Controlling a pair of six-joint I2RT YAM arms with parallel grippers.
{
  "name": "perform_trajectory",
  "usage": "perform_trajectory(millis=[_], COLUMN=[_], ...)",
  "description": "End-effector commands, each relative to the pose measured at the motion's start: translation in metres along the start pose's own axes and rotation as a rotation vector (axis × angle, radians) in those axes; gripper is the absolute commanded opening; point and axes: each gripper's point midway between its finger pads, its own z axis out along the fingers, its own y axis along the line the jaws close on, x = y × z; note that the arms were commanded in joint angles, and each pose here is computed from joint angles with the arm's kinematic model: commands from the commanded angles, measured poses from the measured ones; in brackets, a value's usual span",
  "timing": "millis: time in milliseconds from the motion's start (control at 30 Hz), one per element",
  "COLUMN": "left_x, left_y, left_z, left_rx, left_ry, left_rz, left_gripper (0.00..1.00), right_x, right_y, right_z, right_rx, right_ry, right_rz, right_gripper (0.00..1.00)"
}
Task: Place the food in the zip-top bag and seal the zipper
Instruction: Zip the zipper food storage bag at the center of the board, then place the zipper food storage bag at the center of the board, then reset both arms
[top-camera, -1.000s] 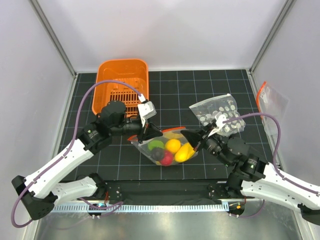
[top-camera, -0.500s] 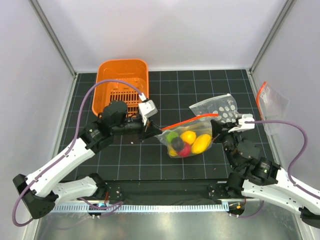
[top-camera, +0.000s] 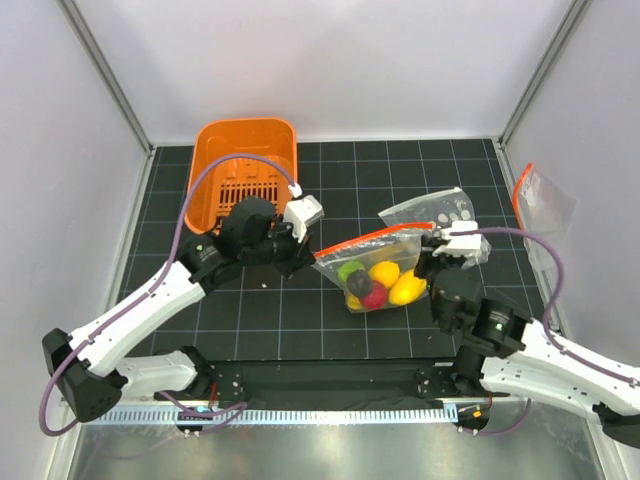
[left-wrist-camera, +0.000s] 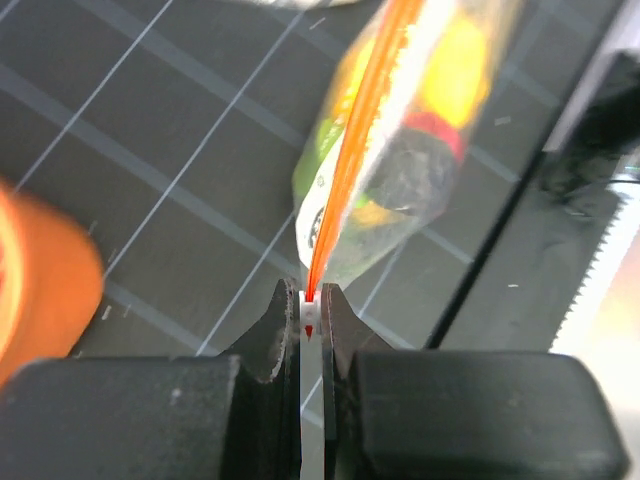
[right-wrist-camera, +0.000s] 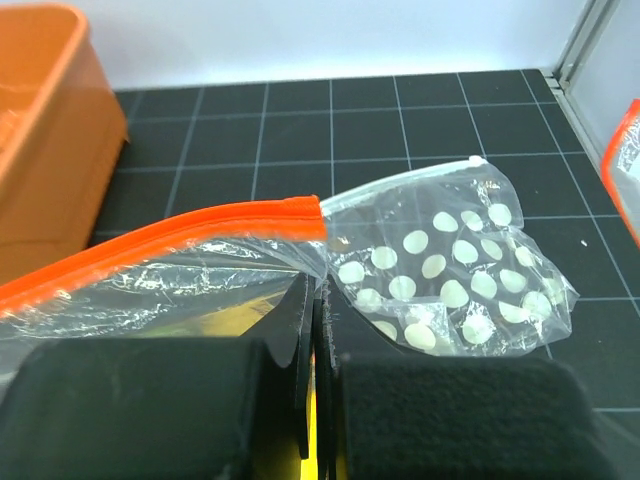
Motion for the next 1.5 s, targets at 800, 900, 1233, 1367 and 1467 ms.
perform_trajectory(millis=[800, 900, 1233, 1367, 1467], left_x=[0.047, 0.039, 0.008, 0.017, 0.03], left_y=[0.115, 0.114, 0.078, 0.072, 0.073], left_z=[-0.122, -0.127, -0.158, -0.165, -0.161], left_rx=[-0.836, -0.838, -0.65, -0.63, -0.629], left_ry=[0.084, 0.055, -0.265, -0.324, -0.343], left_rz=[-0.307, -0.312, -0.301, -0.306, -0.301], left_gripper=[0.13, 0.72, 1.0, 1.0, 1.0], right_x=[0.017, 0.018, -0.026, -0.024, -0.002], right_y=[0.148, 0.152, 0.095, 0.061, 0.037], right_z=[0.13, 0.134, 0.087, 0.064, 0.05], right_rx=[-0.303, -0.303, -0.244, -0.194, -0.156], right_ry=[0.221, 0.276, 0.177, 0.148, 0.155], right_rz=[0.069, 0.041, 0.055, 0.06, 0.045], right_gripper=[0.46, 0.8, 0.95, 1.0, 1.0])
